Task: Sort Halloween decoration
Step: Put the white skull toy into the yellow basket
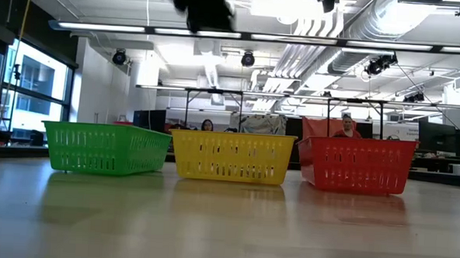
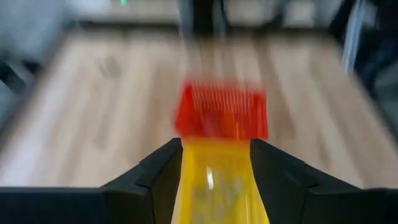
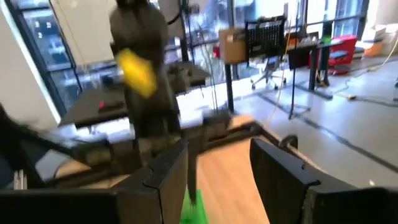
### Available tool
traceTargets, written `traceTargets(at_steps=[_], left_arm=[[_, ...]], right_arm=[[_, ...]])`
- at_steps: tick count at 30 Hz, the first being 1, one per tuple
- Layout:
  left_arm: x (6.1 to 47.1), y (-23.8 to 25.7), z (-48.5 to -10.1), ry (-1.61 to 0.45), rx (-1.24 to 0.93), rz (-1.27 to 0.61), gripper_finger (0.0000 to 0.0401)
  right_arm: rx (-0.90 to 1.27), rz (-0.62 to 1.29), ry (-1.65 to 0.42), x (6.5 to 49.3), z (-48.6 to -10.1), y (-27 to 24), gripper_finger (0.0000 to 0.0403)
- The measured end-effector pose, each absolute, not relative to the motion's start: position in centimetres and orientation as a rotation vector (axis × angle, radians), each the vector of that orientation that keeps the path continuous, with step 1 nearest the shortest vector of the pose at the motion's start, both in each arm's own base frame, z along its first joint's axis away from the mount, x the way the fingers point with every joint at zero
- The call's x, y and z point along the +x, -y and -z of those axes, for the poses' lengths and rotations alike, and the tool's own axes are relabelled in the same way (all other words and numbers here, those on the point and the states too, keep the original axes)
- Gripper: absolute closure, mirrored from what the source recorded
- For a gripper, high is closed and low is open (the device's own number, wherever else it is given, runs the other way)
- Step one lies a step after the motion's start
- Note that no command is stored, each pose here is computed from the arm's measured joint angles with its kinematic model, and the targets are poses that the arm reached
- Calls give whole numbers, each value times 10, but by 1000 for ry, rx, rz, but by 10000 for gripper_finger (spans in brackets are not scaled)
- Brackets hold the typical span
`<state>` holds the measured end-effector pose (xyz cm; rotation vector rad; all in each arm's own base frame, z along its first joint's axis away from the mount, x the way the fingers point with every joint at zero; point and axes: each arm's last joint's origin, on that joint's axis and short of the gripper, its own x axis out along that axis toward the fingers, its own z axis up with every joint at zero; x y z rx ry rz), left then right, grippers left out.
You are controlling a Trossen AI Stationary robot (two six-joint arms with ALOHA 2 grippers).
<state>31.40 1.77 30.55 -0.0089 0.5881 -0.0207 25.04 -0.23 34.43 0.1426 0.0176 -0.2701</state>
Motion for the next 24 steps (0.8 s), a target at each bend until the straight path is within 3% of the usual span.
traceTargets(at_steps=[5, 9, 18, 24], left_arm=[[263, -20, -378, -231, 13, -15, 222], [230, -19, -406, -101, 24, -45, 229], [219, -18, -371, -3, -48, -68, 244], [219, -18, -370, 53, -60, -67, 245]], right_arm=[[161, 293, 68, 245, -355, 9, 234], [162, 280, 83, 245, -357, 11, 234], [148, 235, 70, 246, -355, 10, 234], [127, 235, 63, 246, -355, 10, 234]])
